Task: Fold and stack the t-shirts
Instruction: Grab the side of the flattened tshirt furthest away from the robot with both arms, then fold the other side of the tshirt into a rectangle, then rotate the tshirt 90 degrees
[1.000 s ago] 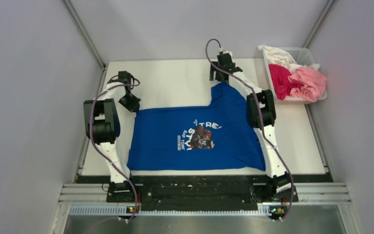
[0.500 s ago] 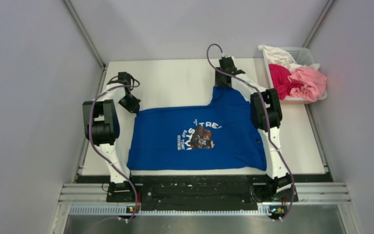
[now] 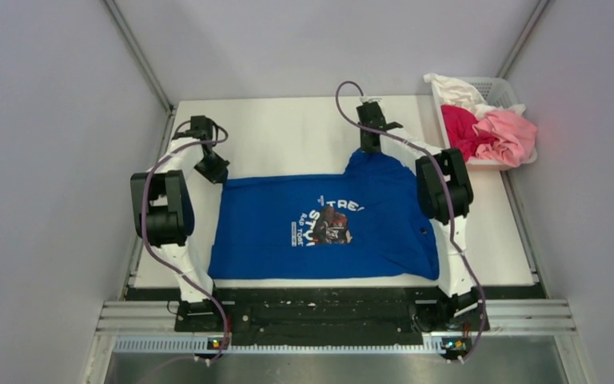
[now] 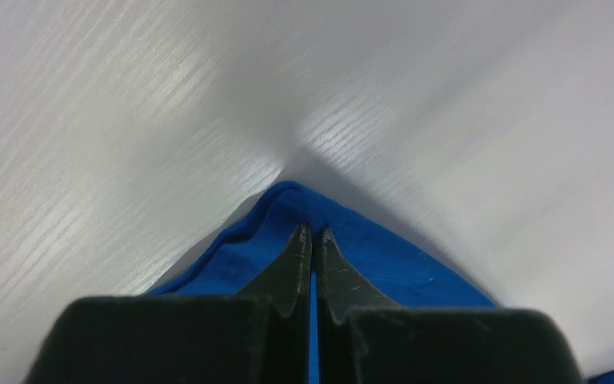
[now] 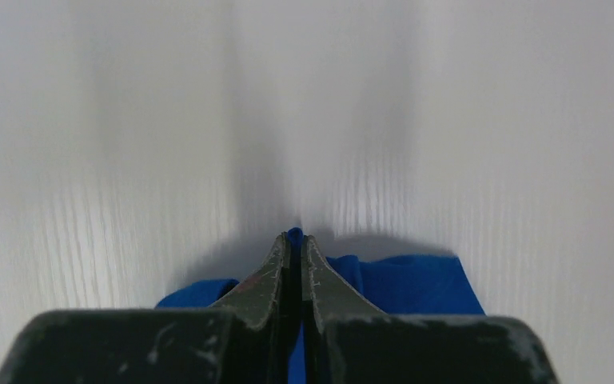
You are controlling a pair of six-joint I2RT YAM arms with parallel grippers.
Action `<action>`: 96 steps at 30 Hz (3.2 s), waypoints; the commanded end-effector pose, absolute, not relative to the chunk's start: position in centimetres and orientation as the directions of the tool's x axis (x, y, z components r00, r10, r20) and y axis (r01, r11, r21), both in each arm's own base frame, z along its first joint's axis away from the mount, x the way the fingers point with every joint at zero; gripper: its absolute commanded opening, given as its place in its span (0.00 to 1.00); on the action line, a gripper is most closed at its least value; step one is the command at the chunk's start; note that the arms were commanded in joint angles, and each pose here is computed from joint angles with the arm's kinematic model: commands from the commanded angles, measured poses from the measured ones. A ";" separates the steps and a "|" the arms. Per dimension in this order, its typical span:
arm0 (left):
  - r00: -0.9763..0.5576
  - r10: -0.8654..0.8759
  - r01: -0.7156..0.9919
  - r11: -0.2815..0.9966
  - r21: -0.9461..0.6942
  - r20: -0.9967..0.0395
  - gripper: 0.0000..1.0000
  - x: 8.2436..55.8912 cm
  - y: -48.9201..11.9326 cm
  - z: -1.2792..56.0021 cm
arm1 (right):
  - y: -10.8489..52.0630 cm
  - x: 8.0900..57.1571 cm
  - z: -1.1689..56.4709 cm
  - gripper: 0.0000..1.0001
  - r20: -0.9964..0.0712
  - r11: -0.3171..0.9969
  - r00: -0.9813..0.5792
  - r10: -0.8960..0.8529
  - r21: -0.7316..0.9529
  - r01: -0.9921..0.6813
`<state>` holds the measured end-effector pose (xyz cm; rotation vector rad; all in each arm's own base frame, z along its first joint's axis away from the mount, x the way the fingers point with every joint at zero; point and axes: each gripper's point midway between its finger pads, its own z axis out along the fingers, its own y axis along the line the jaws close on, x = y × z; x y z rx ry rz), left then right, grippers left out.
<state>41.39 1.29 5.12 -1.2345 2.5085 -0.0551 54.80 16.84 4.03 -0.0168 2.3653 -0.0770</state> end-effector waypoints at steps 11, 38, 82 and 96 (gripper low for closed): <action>-0.573 -0.739 -0.712 0.663 -0.232 -0.354 0.00 35.1 0.5 8.6 | 14.5 38.0 15.4 0.00 -0.811 0.994 -0.583 0.039 -0.030 0.108; -0.571 -0.754 -0.780 0.621 -0.072 -0.325 0.07 23.1 1.6 5.7 | 13.9 18.2 8.0 0.10 -0.565 0.995 -0.823 0.058 0.098 0.003; -0.767 -0.628 -0.584 0.768 -0.262 -0.131 0.99 26.5 -6.7 2.1 | 13.7 22.1 1.7 0.99 -0.418 0.902 -0.831 0.366 0.380 0.206; -0.771 -0.637 -0.608 0.724 -0.327 0.023 0.99 20.6 -15.1 1.4 | 17.3 51.8 1.8 0.99 -0.569 0.968 -0.802 0.184 0.246 0.048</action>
